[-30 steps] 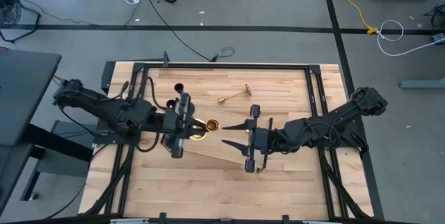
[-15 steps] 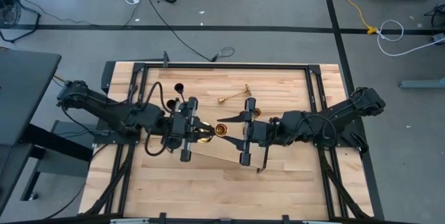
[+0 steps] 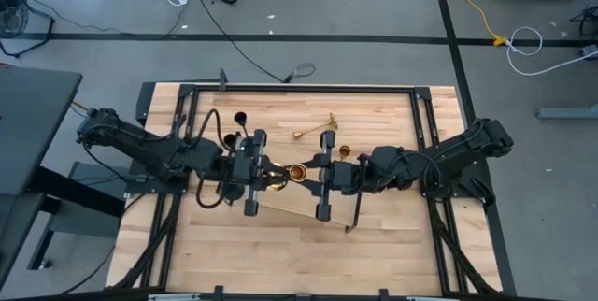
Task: Pick & Place candle stick holders
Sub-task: Put the left gold candle holder on the shelf aligned with the other gold candle holder, then put the gold candle holder on the shelf aligned with the other gold candle holder
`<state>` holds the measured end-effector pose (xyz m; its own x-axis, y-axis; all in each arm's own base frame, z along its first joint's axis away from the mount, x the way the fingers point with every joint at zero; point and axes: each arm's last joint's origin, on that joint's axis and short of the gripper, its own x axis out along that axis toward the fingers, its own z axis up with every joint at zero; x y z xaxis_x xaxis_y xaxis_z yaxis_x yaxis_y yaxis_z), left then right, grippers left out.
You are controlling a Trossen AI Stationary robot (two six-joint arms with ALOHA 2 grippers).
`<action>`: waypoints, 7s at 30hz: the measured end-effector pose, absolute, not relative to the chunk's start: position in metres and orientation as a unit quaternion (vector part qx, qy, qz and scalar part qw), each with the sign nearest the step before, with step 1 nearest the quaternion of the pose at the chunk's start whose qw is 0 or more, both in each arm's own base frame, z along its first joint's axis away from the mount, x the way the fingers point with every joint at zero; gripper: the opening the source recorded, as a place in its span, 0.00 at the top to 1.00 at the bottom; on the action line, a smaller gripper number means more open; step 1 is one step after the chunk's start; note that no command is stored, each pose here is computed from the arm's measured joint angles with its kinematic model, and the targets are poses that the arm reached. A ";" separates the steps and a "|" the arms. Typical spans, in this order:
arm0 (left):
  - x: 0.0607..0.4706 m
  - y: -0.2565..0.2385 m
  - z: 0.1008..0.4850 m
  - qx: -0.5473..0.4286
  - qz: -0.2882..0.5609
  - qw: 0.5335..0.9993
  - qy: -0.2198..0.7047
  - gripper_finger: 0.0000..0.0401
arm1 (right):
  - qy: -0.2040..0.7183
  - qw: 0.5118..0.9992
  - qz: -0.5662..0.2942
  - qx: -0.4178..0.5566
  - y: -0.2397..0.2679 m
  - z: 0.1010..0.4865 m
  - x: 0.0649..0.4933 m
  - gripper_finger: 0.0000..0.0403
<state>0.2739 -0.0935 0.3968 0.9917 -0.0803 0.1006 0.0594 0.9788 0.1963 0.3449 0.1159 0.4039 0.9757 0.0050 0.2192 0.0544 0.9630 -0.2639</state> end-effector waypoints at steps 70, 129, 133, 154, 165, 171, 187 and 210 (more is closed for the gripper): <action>0.231 -0.083 0.405 0.145 0.030 0.989 0.023 0.55 | 0.003 0.969 -0.245 0.024 0.152 0.348 0.230 1.00; 0.232 -0.083 0.405 0.146 0.031 0.989 0.023 0.55 | 0.040 0.981 -0.188 0.029 0.138 0.271 0.239 0.80; 0.232 -0.083 0.405 0.146 0.031 0.989 0.023 0.55 | 0.040 0.981 -0.186 0.029 0.138 0.271 0.239 0.78; 0.232 -0.083 0.403 0.147 0.030 0.988 0.029 0.55 | 0.063 0.973 -0.221 0.001 0.143 0.275 0.209 0.61; 0.232 -0.083 0.403 0.147 0.030 0.988 0.029 0.55 | 0.132 0.955 -0.250 0.091 0.108 0.272 0.161 0.63; 0.232 -0.083 0.403 0.147 0.030 0.988 0.029 0.55 | 0.169 0.942 -0.262 0.123 0.082 0.277 0.141 0.70; 0.232 -0.083 0.404 0.147 0.030 0.988 0.028 0.55 | 0.230 0.899 -0.357 0.107 0.014 0.287 0.119 0.71; 0.232 -0.083 0.404 0.146 0.030 0.988 0.027 0.55 | 0.394 0.849 -0.341 0.087 -0.123 0.255 0.179 0.70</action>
<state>0.2318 -0.0828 0.4039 0.9967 0.0679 -0.0439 -0.0523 0.9556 0.2900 0.1787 -0.1230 0.2555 0.4578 -0.5100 -0.7282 0.6473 0.7527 -0.1202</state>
